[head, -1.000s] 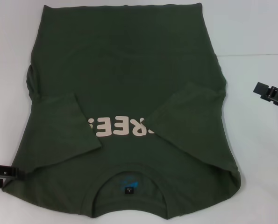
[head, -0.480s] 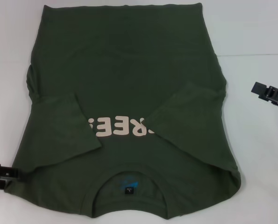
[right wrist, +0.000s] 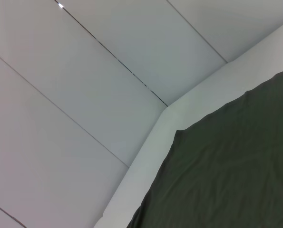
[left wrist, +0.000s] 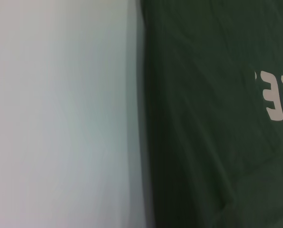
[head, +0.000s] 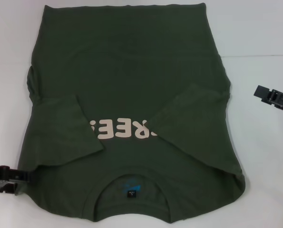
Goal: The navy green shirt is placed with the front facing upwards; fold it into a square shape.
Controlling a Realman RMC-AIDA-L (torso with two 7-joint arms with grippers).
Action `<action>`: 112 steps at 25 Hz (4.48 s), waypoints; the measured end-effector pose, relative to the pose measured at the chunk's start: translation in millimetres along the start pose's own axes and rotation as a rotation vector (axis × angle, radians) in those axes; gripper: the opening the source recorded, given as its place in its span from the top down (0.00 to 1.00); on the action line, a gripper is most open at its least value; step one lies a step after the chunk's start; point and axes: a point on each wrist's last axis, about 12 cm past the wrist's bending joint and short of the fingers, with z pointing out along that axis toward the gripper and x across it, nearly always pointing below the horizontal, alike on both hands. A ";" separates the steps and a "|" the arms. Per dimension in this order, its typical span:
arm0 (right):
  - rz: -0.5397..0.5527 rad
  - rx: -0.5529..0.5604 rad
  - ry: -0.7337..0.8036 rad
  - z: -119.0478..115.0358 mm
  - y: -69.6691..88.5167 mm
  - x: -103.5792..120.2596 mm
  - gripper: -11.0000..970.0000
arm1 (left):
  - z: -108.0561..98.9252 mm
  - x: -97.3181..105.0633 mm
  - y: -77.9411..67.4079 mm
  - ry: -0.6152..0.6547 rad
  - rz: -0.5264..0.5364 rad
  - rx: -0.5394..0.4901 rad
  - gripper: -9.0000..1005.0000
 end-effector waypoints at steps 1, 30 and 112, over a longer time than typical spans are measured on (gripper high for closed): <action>0.000 0.000 0.000 0.0 0.0 0.2 0.04 | 0.4 -0.3 -0.4 0.001 0.000 0.002 0.22; 0.007 -0.006 0.005 -0.2 0.6 2.0 0.04 | 12.3 -5.5 -11.4 0.022 0.027 0.031 0.34; 0.258 0.378 0.843 66.3 18.1 -15.6 0.07 | 6.9 -6.5 -13.0 0.017 0.089 0.041 0.92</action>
